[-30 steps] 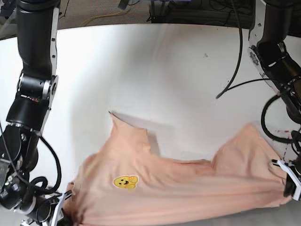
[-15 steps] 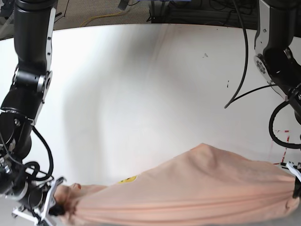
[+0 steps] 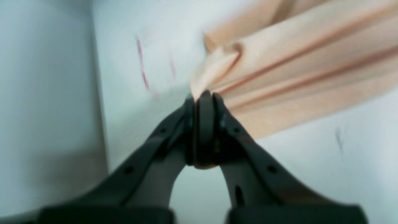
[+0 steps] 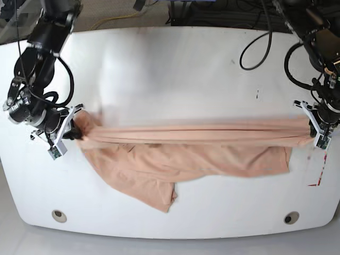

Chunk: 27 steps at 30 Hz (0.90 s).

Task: Fold the T-shirt properly
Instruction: 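Lay the shirt down, pulling the held edge taut between grippers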

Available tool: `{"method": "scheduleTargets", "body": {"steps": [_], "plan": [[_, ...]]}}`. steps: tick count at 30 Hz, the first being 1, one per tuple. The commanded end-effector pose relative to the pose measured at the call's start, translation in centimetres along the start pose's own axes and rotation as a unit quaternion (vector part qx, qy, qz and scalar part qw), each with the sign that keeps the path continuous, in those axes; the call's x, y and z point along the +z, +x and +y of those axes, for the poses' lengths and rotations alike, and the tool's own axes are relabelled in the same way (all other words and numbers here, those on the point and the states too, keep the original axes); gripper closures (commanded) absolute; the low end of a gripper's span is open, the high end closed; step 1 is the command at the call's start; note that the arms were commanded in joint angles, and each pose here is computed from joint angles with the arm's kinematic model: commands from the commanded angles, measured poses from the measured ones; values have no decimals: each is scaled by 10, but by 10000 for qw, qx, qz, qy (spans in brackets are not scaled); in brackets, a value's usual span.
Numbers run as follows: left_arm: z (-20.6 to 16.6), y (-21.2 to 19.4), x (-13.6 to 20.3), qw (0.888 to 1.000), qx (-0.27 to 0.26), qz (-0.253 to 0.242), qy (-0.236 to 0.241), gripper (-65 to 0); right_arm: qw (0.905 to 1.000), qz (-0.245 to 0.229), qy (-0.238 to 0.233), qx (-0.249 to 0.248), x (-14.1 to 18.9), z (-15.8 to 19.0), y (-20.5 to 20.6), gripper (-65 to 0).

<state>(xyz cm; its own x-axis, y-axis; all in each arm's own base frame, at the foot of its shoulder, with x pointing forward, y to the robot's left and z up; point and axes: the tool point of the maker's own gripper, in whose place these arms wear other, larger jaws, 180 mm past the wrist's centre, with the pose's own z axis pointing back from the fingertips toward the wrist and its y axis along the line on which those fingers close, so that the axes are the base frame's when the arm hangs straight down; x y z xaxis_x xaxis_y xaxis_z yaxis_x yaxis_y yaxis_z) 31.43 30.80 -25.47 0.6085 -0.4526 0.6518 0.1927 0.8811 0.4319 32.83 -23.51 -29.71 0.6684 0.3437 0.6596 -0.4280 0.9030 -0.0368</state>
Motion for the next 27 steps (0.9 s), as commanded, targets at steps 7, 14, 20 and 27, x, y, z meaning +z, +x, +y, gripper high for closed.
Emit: {"method": "scheduleTargets", "body": {"steps": [7,14,20,27], "plan": [[-3,-72,18,9965,23,838,75,0,9954,374,753,-468,6,41,-70,0],[-12,-116,32,9890,-250,1454,-105,0,9866,897,1213,-628,21,61,-117,0],[-14,-138,42,9832,-426,1761,-207,-63,9817,1169,1345,-664,28,69,-135,-76],[-17,-144,44,9813,-444,1854,-265,-425,9737,817,1929,-898,36,88,-126,-415]]}}
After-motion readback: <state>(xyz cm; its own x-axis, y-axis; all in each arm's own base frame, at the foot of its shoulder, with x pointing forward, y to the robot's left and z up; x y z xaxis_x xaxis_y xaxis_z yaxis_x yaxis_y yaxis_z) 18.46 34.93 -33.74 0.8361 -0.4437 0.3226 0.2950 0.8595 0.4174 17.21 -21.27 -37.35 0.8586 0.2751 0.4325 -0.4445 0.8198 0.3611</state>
